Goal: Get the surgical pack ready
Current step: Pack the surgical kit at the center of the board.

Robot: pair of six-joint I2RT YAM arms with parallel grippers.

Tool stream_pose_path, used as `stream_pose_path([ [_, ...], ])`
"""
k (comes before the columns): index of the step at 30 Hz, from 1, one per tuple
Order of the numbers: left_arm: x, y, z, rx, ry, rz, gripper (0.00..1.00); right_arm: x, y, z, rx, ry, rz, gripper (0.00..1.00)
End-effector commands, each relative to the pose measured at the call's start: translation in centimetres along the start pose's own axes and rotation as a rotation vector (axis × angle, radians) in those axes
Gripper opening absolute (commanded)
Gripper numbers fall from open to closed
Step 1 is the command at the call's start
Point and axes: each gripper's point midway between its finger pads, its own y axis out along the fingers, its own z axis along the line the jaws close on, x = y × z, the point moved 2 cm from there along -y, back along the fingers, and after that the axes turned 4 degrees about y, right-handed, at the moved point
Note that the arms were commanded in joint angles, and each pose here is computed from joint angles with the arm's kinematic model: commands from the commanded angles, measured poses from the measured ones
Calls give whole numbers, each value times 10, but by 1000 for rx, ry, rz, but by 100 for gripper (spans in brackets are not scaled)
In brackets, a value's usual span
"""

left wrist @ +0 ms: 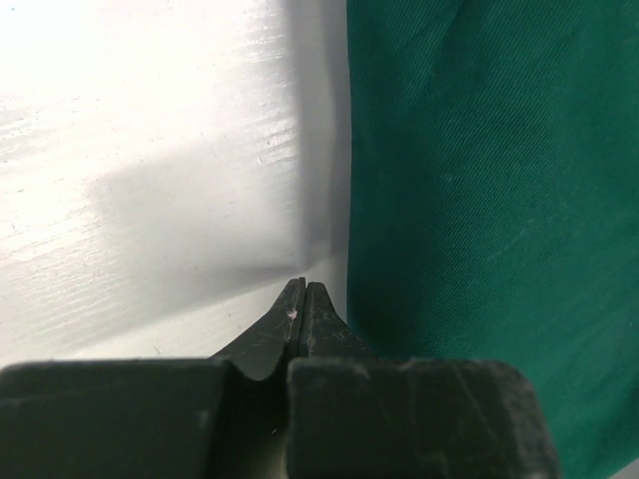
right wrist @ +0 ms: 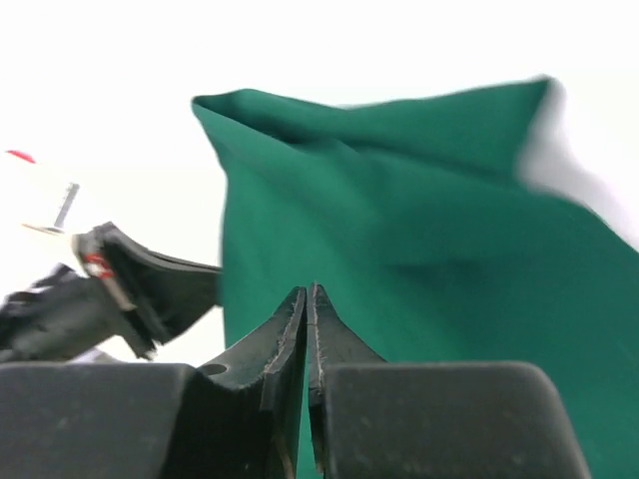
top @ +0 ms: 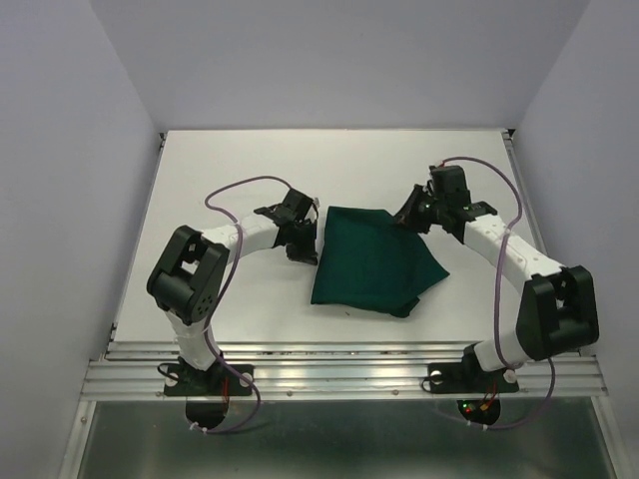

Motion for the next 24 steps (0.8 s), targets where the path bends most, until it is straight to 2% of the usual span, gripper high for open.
stream_pose_path([
  [1,16,-14,-12,-32,7,-70,0,22,17,49,225,-50,-17,9],
  [5,16,-16,-11,-26,7,-74,0,28,60,32,166,-19,0,9],
  [10,15,-21,-11,-25,8,-83,0,58,92,-4,11,-19,-90,8],
  [13,14,-21,-10,-20,12,-81,0,53,107,-22,-56,-29,-57,6],
  [19,18,-26,-12,-20,12,-93,0,62,69,2,-11,-48,-114,7],
  [21,21,-27,-14,-29,13,-97,0,73,40,17,5,-78,-183,12],
  [22,23,-28,-16,-32,13,-100,0,75,31,14,-27,-81,-205,18],
  [24,24,-27,-17,-38,16,-94,0,78,7,19,-30,-107,-254,22],
])
